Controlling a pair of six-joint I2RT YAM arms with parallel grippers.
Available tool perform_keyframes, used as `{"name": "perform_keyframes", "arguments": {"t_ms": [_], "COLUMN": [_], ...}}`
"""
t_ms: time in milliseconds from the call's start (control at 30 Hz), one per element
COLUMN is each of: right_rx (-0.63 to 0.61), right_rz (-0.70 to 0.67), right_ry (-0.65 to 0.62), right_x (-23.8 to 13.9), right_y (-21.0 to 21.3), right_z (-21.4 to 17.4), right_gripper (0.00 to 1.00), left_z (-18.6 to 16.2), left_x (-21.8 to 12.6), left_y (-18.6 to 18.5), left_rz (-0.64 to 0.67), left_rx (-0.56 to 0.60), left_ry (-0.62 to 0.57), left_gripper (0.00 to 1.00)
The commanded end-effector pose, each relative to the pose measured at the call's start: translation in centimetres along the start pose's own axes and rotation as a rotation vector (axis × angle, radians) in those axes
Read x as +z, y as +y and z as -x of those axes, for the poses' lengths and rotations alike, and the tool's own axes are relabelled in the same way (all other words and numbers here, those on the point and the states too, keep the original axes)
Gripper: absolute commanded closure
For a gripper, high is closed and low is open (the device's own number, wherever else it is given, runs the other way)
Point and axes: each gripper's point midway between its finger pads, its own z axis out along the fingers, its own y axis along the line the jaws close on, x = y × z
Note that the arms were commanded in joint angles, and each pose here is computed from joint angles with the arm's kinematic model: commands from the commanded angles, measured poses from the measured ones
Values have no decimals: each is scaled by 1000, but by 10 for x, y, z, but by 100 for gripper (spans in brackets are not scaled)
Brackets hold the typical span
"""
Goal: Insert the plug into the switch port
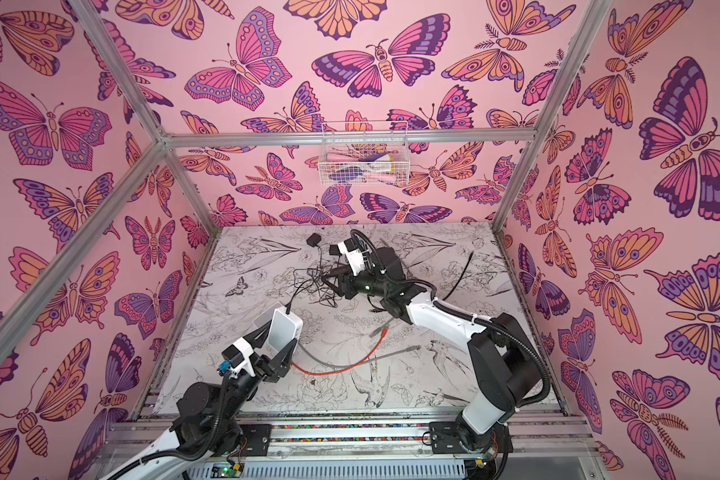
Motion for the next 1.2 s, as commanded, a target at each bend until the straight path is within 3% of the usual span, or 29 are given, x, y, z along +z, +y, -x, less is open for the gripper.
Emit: {"name": "perform_keyframes", "arguments": {"t_ms": [0,267,533,700,867,1167], "right_rx": [-17,54,87,60,46,41], "right_rz": [52,123,86,-59,-200,-496], "right_ry": [-88,-129,-21,35,65,166], "right_x": [-6,-3,-15,-47,-74,-125], "right_y": [12,0,-8,-18,-31,-63], "right_z": [44,79,26,-11,-34,-66], "right_gripper": [52,52,45,44,42,41], "left_z": [-25,-53,-72,-90,-125,-159], "left_x": [0,5,13,25,56,124], "left_y": [7,9,18,35,48,41], "left_rz": [41,67,108,148,187,147], "left_rx": [-22,-15,-11,-46,-49,-75], "left_ry": [73,187,278,393,607,744], "left_gripper": [100,100,100,100,100,100]}}
